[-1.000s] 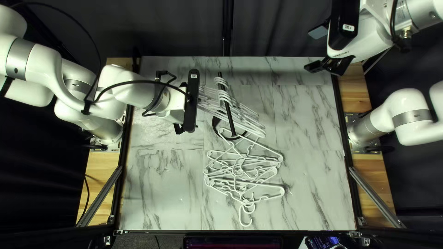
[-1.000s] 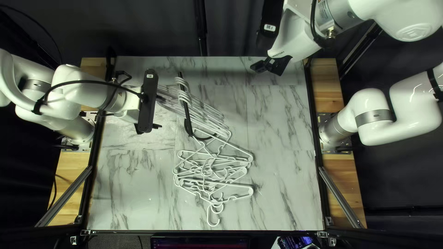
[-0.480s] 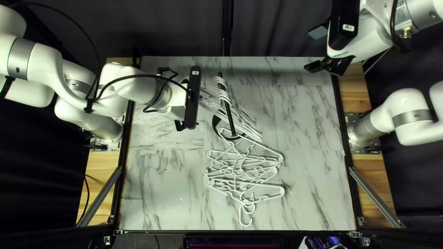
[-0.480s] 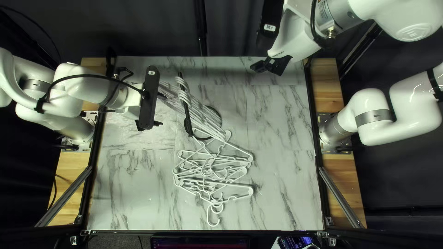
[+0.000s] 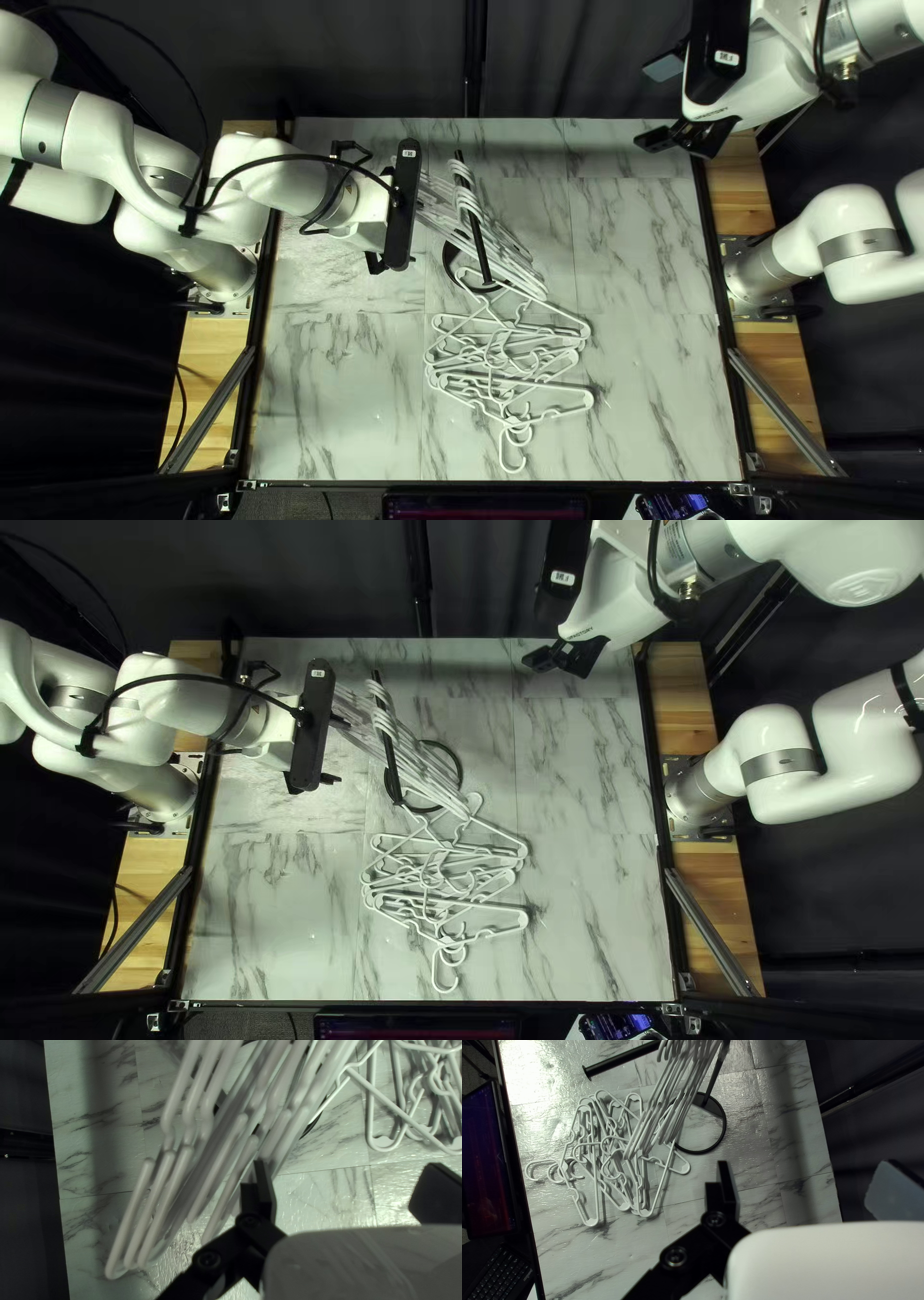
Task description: Remove hangers from rack and place onto table
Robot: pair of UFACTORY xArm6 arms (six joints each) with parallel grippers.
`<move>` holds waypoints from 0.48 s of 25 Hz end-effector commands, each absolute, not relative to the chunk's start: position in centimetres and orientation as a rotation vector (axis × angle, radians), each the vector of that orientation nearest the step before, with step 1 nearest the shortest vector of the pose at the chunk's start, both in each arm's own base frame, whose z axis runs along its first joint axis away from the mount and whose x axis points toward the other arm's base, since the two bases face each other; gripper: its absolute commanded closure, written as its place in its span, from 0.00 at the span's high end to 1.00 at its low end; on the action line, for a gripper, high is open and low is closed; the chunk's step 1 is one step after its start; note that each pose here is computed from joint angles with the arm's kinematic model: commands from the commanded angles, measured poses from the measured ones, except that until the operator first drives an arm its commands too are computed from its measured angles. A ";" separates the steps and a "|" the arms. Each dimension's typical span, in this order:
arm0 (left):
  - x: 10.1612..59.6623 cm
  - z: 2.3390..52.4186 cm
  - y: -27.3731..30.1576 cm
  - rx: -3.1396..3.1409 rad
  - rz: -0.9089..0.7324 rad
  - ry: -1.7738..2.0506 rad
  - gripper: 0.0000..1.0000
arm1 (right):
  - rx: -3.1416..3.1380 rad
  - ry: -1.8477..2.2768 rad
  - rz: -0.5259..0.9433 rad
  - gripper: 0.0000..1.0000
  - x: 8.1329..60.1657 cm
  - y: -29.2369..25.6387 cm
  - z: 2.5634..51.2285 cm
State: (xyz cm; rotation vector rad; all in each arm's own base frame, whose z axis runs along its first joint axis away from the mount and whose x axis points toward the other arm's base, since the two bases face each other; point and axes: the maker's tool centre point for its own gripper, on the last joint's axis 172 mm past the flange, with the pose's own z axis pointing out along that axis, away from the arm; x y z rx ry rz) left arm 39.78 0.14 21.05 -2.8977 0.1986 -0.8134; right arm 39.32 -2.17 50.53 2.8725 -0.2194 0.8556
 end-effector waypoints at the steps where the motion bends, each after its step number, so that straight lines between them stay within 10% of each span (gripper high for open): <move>1: 39.6 20.8 -0.2 -2.903 -0.819 0.208 1.00 | 2.872 -0.219 0.856 1.00 39.3 -2.2 50.5; 12: 38.1 23.0 -2.9 -2.869 -0.847 0.216 1.00 | 2.872 -0.219 0.856 1.00 39.3 -2.2 50.5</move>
